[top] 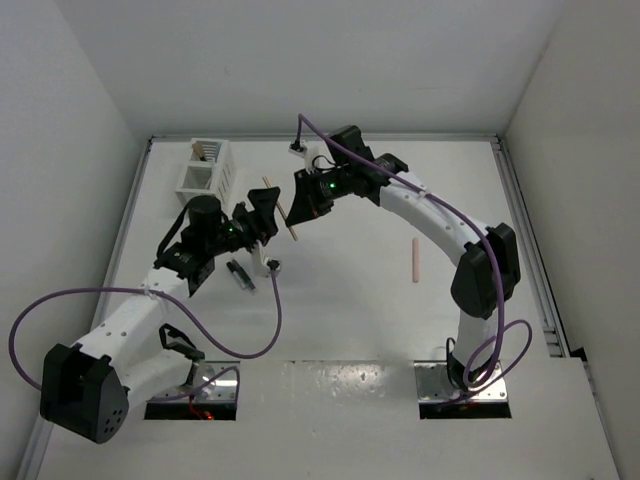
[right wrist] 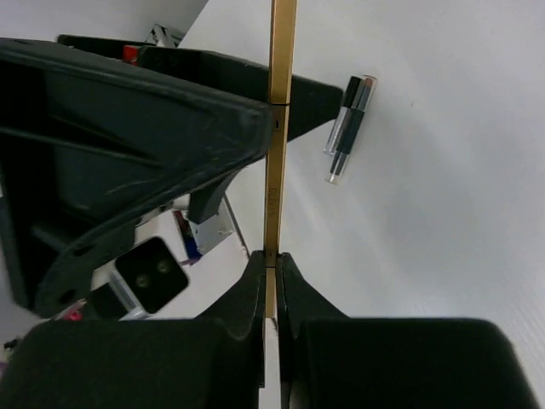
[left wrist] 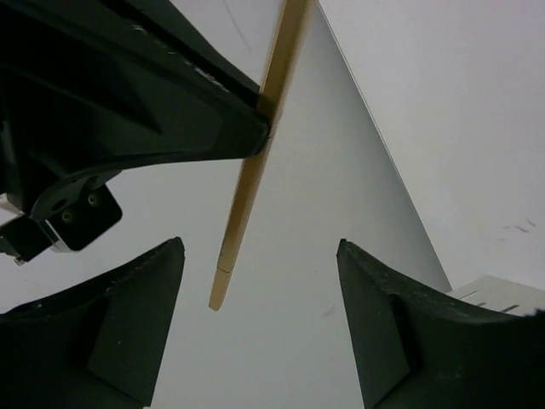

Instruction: Organize the makeup

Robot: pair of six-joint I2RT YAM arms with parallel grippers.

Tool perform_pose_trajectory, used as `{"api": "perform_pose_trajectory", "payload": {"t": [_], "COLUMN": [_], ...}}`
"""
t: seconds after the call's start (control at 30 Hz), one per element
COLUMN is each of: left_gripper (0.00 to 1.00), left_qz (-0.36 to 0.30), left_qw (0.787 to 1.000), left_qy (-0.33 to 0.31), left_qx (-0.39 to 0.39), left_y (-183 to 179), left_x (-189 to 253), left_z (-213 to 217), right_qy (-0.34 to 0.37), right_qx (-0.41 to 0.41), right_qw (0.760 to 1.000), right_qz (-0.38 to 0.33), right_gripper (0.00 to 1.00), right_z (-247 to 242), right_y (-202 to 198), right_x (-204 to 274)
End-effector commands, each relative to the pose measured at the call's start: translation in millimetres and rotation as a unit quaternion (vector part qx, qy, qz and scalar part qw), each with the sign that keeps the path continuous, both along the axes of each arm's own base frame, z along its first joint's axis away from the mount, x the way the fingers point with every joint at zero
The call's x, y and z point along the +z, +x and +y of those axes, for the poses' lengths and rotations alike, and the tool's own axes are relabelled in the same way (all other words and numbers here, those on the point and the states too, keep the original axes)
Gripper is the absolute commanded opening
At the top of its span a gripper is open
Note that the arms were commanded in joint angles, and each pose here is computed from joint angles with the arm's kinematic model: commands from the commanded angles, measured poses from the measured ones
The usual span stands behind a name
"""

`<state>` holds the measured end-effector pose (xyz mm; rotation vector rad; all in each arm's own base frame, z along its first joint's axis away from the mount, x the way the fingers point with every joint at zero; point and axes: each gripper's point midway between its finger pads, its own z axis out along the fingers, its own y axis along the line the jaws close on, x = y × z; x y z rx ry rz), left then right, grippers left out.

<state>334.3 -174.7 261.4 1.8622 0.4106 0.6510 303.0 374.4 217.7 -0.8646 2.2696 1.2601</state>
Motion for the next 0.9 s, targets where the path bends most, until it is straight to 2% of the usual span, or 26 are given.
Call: {"api": "perform_pose_trajectory", "payload": {"t": [0.0,0.03,0.13,0.17,0.23,0.27,0.37,0.43,0.47,0.5,0.6,0.63,0.7,0.73,0.77,0.83,0.87], "left_gripper": [0.77,0.75,0.61,0.51,0.4,0.26,0.0,0.0,0.0,0.0,0.0,0.0,0.0,0.0,0.0,0.0,0.0], "left_qz": [-0.045,-0.045,-0.032,-0.028,-0.024,-0.02,0.0,0.021,0.034,0.054,0.105,0.119,0.154,0.179,0.185,0.229,0.244], "left_qw": [0.999,0.999,0.999,0.999,0.999,0.999,1.0,1.0,0.999,0.998,0.993,0.99,0.982,0.974,0.973,0.957,0.95], "left_qy": [0.024,0.026,0.024,0.026,0.029,0.026,0.007,-0.014,-0.024,-0.027,-0.047,-0.055,-0.074,-0.094,-0.091,-0.121,-0.137], "left_qx": [-0.01,-0.005,-0.003,-0.003,-0.01,-0.009,0.001,0.01,0.015,0.019,0.04,0.05,0.079,0.1,0.101,0.129,0.14], "left_y": [4.9,6.0,6.6,6.1,2.2,2.2,1.6,0.3,0.3,-1.3,-3.2,-2.3,0.6,2.3,3.9,7.9,11.7], "left_x": [2.1,1.9,-1.5,-3.7,-6.4,-6.8,-5.2,0.9,2.3,-4.5,-11.5,-14.8,-20.2,-24.8,-29.7,-32.4,-32.3], "left_z": [-7.8,-6.3,-8.3,-8.1,-14.3,-14.1,-16.9,-15.4,-14.9,-13.9,-10.1,-5.9,6.3,14.3,13.8,24.8,29.0], "right_qy": [0.021,0.021,0.033,0.033,0.038,0.037,0.035,0.038,0.04,0.043,0.071,0.077,0.08,0.081,0.073,0.069,0.042], "right_qx": [0.01,0.012,0.019,0.023,0.023,0.02,0.016,0.004,-0.011,-0.017,-0.057,-0.073,-0.108,-0.144,-0.154,-0.234,-0.276], "right_qw": [0.999,0.999,0.999,0.999,0.999,0.999,0.999,0.999,0.998,0.998,0.995,0.993,0.99,0.986,0.985,0.969,0.96], "right_qz": [0.022,0.025,0.024,0.026,0.03,0.03,0.031,0.029,0.04,0.043,0.046,0.047,0.034,0.009,0.009,-0.027,-0.022], "right_gripper": [0.0,0.0,0.0,0.0,0.0,0.0,0.0,0.0,0.04,0.25,0.44,0.67,0.96,1.0,1.0,1.0,1.0], "right_z": [6.8,7.5,9.3,11.6,13.9,12.5,11.8,9.5,4.9,3.6,-7.4,-16.0,-37.2,-54.9,-56.9,-99.5,-116.8], "right_y": [-5.9,-7.3,-9.5,-12.7,-12.7,-10.8,-10.7,-4.5,1.3,3.5,25.5,31.0,50.6,60.1,62.7,86.6,93.7], "right_x": [10.2,8.7,12.8,12.0,10.6,10.1,9.3,8.6,8.8,5.8,17.2,24.4,26.8,40.6,35.6,54.4,33.1]}}
